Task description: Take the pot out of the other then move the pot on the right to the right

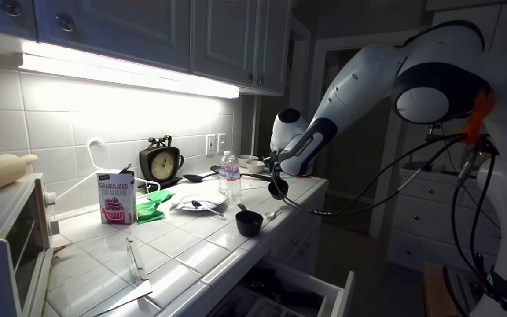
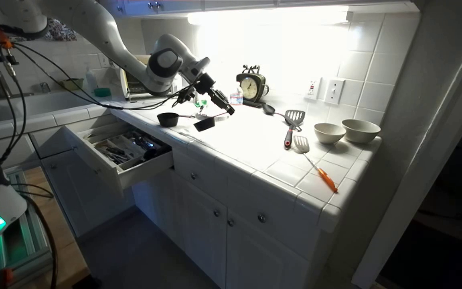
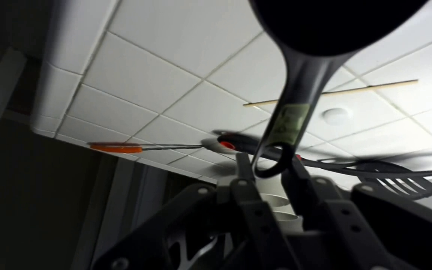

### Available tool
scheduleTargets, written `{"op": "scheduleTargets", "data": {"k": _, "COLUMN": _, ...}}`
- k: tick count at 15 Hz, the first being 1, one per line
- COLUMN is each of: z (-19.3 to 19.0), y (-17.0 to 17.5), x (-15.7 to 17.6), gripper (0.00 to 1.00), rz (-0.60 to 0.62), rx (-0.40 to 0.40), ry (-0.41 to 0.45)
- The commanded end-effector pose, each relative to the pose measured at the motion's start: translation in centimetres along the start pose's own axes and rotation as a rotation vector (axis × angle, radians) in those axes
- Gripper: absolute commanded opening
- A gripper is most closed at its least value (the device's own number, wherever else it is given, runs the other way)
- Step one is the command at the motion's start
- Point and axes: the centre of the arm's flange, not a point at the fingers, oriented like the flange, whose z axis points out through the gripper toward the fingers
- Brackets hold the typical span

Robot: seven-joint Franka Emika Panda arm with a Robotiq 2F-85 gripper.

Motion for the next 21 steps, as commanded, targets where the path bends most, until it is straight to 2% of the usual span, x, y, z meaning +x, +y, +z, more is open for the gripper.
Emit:
{"op": "scheduleTargets", "data": {"k": 1, "z": -1.2, "y": 1.0, "x": 1.6, "gripper": 0.06, "rz": -0.091, "rx": -0.124, "ry": -0.044}}
{"op": "scheduleTargets", "data": {"k": 5, "z": -1.0, "y": 1.4, "x": 2.3, "gripper": 0.06, "rz": -0.177, "rx": -0.237, "ry": -0.098}}
{"op": "scheduleTargets", "data": {"k": 9, "z": 0.2, "y": 1.0, "x": 1.8, "gripper": 0.06, "rz": -0.245, "rx": -0.291, "ry": -0.222}}
{"op": "scheduleTargets", "data": {"k": 11, "z": 1.0, "y": 0.6, "x": 1.6, "gripper": 0.06, "rz": -0.202, "rx": -0.295, "ry": -0.251}}
{"op": "scheduleTargets", "data": {"k": 21, "z": 5.6, "y": -0.9, "x": 0.9, "gripper": 0.06, "rz": 0.142, "rx": -0.206, "ry": -0.296}}
